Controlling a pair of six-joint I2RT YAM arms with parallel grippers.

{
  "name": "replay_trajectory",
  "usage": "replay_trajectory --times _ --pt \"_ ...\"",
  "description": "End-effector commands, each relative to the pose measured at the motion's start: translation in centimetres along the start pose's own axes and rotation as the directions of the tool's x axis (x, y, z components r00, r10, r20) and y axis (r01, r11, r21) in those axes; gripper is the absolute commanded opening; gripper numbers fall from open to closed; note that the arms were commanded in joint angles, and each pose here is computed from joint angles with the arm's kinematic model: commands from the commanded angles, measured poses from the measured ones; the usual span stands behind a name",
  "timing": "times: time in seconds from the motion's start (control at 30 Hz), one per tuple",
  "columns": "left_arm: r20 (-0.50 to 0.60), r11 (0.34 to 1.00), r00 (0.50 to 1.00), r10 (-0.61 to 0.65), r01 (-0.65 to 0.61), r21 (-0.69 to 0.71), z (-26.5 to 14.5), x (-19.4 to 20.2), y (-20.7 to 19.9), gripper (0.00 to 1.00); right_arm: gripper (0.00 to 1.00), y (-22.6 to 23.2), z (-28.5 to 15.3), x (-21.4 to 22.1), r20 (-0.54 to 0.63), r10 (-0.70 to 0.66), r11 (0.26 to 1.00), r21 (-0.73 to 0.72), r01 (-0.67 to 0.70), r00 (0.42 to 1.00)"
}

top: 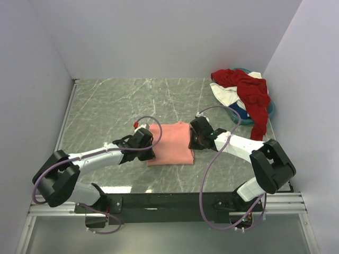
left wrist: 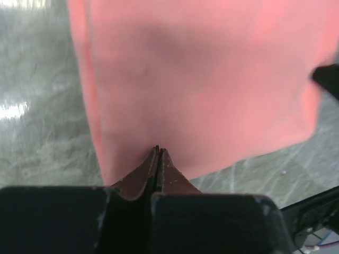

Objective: Fold and stack the t-shirts
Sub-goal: Fold the tshirt

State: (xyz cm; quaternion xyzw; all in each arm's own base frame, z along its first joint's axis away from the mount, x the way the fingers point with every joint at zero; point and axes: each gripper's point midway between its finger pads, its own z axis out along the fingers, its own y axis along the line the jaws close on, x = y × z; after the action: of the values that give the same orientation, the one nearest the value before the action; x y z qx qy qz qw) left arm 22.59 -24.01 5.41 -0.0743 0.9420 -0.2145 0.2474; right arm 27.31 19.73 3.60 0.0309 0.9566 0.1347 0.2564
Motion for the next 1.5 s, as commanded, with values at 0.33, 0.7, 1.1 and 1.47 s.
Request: replay_trajectory --times 0.33,0.7,1.1,1.47 --pt "-0.017 0.998 0.999 -0.035 0.034 -0.046 0.5 2.6 1.5 0.01 0.03 -1.2 0.1 -0.7 0.051 0.014 0.999 0.052 -0.016 0.999" --pt "-0.017 0.999 0.999 -0.032 0.032 -0.025 0.3 2.3 0.8 0.02 0.29 0.8 -4.4 -0.2 0.117 -0.005 1.0 -0.017 0.008 0.993" --pt "-0.013 0.998 0.999 -0.043 0.043 -0.038 0.2 2.2 1.0 0.02 0.3 0.0 -1.1 7.0 -0.048 -0.047 0.999 0.0 0.047 0.998" --pt "0.07 0.999 0.997 -0.023 0.025 -0.033 -2.6 -0.9 -0.2 0.23 0.3 -0.6 -1.6 7.9 -0.064 -0.034 0.999 -0.003 0.034 0.997"
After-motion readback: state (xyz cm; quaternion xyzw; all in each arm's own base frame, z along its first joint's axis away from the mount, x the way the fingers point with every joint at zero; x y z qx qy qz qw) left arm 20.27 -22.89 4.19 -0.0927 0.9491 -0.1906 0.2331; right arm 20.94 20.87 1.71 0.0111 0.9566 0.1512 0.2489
